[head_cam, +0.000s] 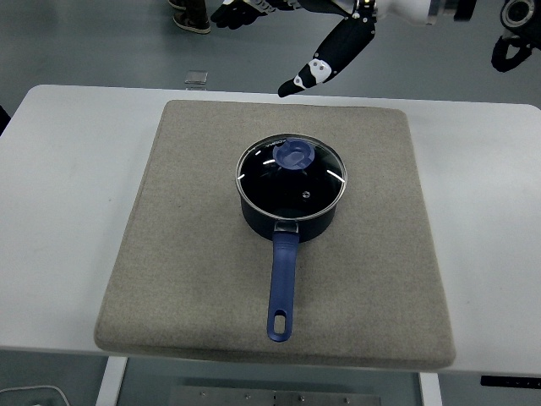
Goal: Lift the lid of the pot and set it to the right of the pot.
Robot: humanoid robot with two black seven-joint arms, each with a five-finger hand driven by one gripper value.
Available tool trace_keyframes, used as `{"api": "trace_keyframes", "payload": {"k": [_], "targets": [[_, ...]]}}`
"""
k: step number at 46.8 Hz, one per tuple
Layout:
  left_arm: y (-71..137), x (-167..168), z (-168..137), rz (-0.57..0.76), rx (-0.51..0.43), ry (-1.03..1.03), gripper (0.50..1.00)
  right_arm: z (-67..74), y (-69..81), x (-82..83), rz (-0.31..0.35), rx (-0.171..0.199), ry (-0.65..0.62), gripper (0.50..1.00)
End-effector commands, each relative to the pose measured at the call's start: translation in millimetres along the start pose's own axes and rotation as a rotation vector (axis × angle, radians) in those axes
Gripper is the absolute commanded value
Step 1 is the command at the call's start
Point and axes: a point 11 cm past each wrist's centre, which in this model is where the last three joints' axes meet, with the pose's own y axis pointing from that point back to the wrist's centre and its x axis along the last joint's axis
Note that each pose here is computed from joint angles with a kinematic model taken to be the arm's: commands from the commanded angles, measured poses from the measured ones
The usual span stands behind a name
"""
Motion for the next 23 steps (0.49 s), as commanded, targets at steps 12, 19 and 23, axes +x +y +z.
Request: {"api": "trace_keyframes", "payload": {"k": [12, 19, 23], "targets": [[0, 0, -1, 0.001, 0.001, 0.001, 1.000, 16.1, -26.8, -40.9, -0.100, -0.039, 0.139, 0.907], [0, 0, -1, 0.001, 0.001, 0.001, 1.000, 21.7, -34.6, -54.1, -0.132, -0.051, 0.183, 0.907], [0, 0, -1, 0.001, 0.001, 0.001, 1.000, 25.9, -34.8, -58.8, -0.139, -0.063, 0.216, 0.907]]}}
